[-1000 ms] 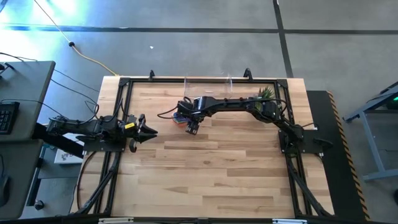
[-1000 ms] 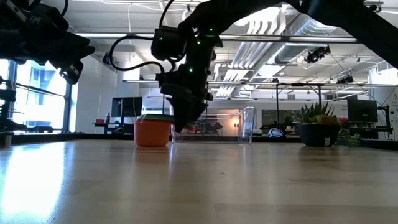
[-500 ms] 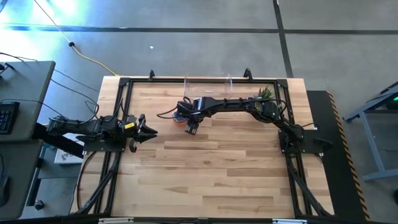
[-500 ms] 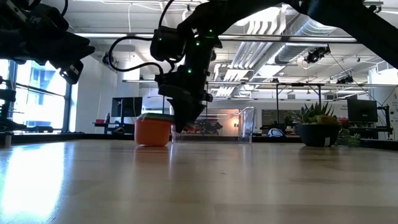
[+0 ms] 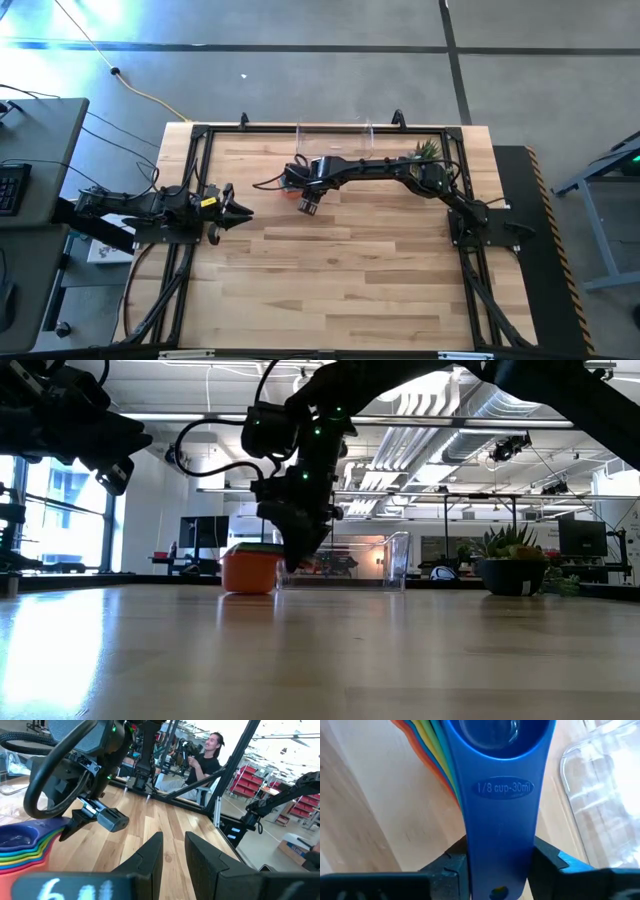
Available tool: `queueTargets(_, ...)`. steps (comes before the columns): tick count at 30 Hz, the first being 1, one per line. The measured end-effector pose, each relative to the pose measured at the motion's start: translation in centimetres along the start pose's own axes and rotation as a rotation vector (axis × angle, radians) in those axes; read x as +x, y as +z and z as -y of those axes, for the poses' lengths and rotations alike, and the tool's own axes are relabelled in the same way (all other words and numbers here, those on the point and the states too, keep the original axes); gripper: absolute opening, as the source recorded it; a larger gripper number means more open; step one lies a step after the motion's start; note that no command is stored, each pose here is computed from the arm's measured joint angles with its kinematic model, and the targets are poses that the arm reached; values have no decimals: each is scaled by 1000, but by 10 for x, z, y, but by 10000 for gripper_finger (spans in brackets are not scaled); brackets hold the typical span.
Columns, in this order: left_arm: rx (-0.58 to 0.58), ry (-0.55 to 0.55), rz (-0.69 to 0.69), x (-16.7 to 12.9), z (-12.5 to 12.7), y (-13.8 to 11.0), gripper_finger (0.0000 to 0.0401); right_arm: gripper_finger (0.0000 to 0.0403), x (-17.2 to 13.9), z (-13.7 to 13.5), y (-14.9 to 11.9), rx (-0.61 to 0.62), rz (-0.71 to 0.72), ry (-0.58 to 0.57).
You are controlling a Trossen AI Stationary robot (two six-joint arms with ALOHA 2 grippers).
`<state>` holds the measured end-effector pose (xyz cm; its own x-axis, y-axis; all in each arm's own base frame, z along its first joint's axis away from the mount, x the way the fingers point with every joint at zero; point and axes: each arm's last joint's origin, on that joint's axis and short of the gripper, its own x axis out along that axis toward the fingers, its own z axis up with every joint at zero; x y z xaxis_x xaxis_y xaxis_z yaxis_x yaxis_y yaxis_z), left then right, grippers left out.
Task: Nest measuring cups in basket
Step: Put the nest of measuring cups into the transparent bin
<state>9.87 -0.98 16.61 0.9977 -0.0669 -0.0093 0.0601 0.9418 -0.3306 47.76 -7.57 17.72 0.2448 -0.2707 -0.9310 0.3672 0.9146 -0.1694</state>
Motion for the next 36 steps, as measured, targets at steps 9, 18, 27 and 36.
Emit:
queueTargets(9, 0, 0, 0, 0, 0, 0, 71, 108, -1, -1, 0, -6, 13, -63)
queueTargets(18, 0, 0, 0, 0, 0, 0, 71, 107, -3, -7, -1, -21, 31, -121)
queueTargets(27, 0, 0, 0, 0, 0, 0, 71, 102, -3, -9, -2, -16, 22, -92)
queueTargets(36, 0, 0, 0, 0, 0, 0, 71, 150, -2, -6, -4, -13, -25, -12)
